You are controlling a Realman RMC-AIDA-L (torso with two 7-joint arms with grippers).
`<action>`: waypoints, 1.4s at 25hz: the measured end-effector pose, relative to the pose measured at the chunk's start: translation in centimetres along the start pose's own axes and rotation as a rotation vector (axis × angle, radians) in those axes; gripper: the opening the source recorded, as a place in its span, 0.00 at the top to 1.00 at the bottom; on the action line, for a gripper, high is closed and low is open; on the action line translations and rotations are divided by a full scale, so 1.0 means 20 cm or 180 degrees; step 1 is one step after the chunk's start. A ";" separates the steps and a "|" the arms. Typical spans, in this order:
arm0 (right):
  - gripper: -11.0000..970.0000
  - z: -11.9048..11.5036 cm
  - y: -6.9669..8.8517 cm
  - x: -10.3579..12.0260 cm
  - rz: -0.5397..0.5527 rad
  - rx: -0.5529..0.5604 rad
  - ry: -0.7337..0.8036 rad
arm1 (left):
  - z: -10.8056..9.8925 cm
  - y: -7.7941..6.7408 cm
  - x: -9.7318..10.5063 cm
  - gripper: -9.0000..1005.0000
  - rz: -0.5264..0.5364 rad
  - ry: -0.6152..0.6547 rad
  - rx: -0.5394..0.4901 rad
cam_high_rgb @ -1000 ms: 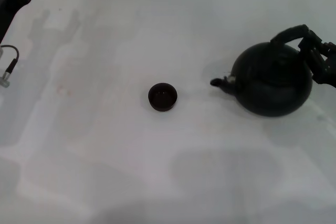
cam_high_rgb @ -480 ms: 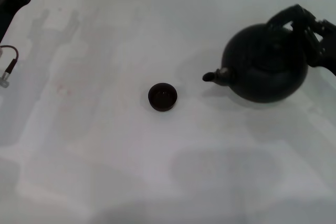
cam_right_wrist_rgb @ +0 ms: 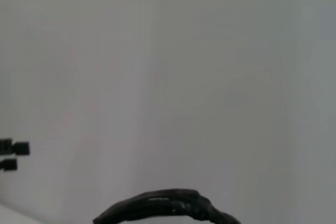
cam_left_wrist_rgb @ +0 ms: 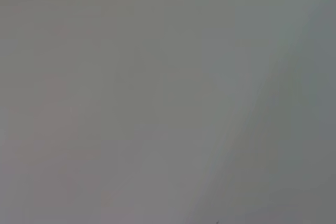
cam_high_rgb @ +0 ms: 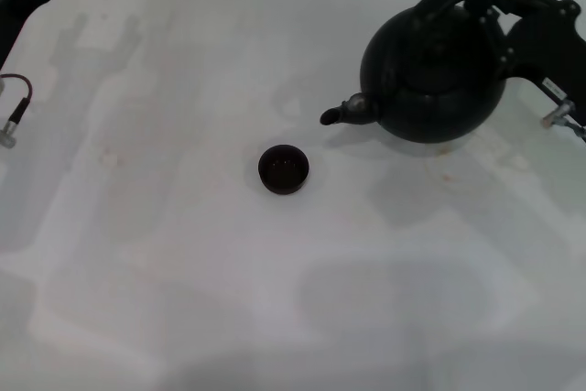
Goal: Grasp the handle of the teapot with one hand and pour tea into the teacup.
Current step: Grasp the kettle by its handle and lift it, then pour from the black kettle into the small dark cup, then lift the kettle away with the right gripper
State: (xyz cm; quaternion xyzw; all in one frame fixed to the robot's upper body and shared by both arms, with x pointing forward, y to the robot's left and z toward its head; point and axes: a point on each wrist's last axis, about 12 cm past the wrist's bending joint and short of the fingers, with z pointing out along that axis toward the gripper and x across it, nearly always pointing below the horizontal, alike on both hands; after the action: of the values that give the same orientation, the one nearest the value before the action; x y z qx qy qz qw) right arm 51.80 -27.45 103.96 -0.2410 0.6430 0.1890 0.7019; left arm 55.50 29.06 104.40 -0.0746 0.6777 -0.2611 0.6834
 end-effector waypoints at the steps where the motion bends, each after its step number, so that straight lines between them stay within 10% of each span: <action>1: 0.82 0.02 0.01 0.00 -0.0081 -0.0026 0.0012 | 0.00 0.00 0.00 0.14 0.0000 0.0004 -0.0002; 35: 0.87 0.14 0.11 -0.03 -0.1614 -0.0330 -0.0072 | -0.02 0.01 0.01 0.14 -0.0011 0.0031 -0.0050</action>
State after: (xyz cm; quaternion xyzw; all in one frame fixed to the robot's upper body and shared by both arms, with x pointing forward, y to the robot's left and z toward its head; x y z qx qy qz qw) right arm 52.66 -24.06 104.60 -0.4281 0.5436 0.0425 0.7207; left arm 55.16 29.31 104.03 -0.0798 0.6829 -0.2573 0.6790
